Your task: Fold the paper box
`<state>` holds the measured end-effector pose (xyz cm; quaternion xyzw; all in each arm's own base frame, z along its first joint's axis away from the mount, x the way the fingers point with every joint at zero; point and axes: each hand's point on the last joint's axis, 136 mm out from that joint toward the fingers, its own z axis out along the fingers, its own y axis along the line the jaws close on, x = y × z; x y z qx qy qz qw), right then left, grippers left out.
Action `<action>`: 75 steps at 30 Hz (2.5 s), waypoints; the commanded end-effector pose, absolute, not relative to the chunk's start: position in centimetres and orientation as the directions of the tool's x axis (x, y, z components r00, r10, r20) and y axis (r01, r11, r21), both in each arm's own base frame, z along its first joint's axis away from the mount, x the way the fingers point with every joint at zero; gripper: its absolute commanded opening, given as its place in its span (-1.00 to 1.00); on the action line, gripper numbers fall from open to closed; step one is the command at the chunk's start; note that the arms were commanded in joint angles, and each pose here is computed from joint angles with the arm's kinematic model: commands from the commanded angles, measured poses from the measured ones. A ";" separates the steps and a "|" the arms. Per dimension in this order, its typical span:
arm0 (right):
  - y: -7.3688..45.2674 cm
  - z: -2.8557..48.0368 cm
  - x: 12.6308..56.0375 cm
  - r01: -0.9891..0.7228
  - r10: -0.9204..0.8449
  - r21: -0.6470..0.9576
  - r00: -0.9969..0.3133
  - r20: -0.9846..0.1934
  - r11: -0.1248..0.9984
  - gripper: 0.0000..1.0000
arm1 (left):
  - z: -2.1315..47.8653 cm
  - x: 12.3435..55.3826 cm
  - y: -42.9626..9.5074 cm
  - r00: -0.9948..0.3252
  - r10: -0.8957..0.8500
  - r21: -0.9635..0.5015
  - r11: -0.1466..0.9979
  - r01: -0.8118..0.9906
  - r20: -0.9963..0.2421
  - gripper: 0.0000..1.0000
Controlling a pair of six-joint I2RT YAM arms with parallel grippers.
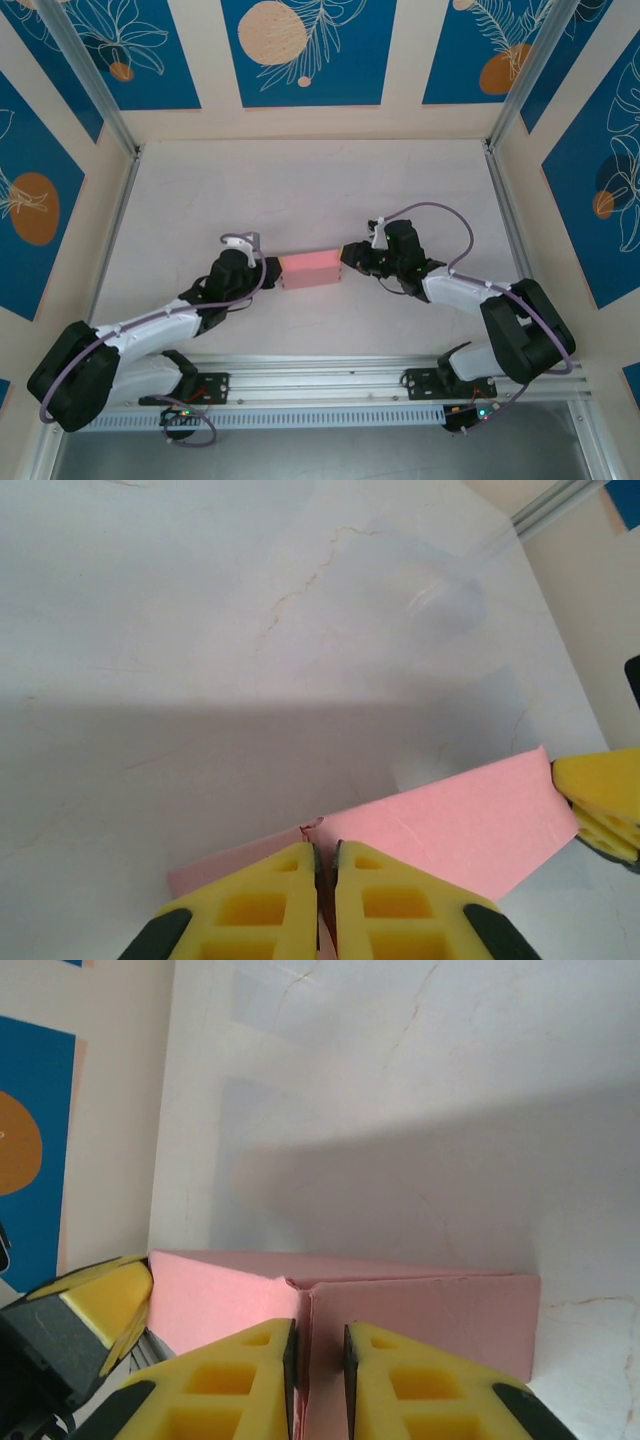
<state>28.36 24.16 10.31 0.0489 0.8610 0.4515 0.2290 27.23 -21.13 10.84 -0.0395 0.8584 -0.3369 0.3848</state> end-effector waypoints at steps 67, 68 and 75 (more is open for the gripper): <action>29.3 9.2 21.7 -0.808 -0.823 -0.322 -0.314 -0.473 0.493 -0.18 | 5.4 19.8 -17.0 -0.837 -0.245 -0.533 0.844 0.064 -0.489 -0.59; 29.2 9.3 22.0 -0.796 -0.831 -0.354 -0.306 -0.465 0.491 -0.27 | 6.0 20.0 -16.9 -0.830 -0.247 -0.529 0.846 0.067 -0.501 -0.55; 28.2 10.8 24.5 -0.679 -0.871 -0.563 -0.255 -0.421 0.471 -0.50 | 13.0 22.6 -14.8 -0.705 -0.274 -0.466 0.880 0.091 -0.654 0.30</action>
